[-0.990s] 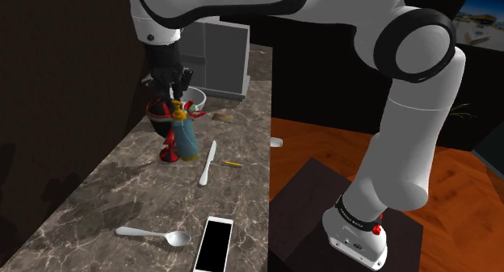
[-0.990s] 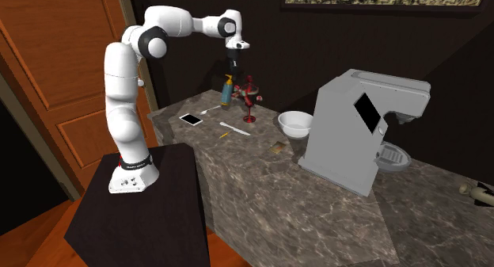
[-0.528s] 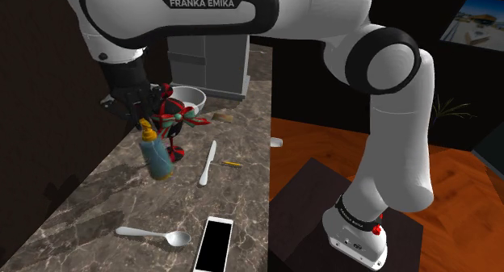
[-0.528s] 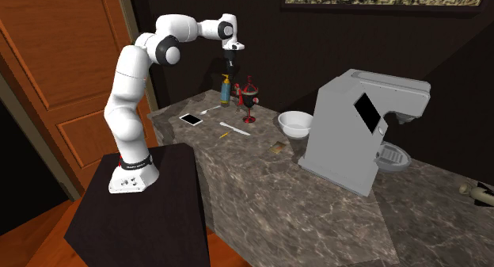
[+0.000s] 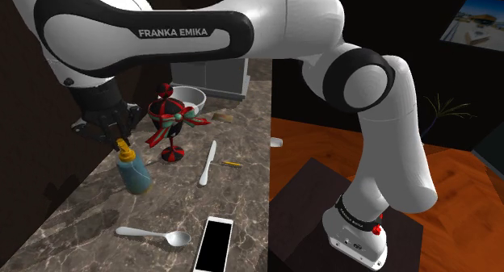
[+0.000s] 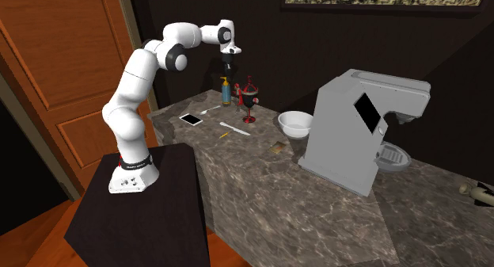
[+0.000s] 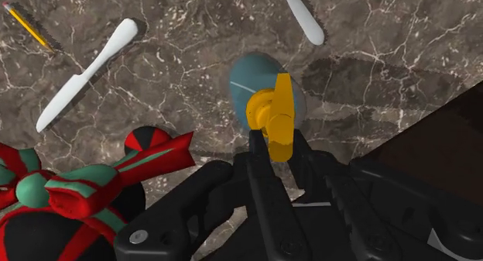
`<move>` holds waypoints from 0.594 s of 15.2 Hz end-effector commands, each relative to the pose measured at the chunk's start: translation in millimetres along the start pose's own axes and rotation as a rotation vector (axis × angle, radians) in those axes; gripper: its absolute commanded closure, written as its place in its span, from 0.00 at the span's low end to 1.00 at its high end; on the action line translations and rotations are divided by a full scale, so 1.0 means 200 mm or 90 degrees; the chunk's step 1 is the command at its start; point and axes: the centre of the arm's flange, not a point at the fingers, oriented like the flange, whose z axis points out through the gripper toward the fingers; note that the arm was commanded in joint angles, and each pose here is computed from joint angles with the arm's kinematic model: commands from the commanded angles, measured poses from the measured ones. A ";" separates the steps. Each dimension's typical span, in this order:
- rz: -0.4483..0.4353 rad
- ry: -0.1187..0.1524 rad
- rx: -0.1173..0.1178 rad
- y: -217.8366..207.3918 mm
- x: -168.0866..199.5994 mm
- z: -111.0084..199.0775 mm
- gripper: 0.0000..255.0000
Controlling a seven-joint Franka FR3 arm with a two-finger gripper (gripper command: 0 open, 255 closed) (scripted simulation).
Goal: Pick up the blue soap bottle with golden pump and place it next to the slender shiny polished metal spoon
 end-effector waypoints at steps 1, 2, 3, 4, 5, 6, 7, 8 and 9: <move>0.000 0.000 0.000 -0.01 0.01 0.05 1.00; 0.000 0.000 0.000 -0.01 0.01 0.08 1.00; 0.000 0.000 0.000 -0.01 0.01 0.10 1.00; 0.000 0.000 0.000 -0.01 0.01 0.13 1.00; 0.000 0.000 0.000 -0.01 0.01 0.16 1.00; 0.000 0.000 0.000 -0.02 0.01 0.18 1.00; 0.000 0.000 0.000 -0.02 0.01 0.21 1.00; 0.000 0.000 0.000 -0.02 0.02 0.24 1.00; 0.000 0.000 0.000 -0.02 0.02 0.26 1.00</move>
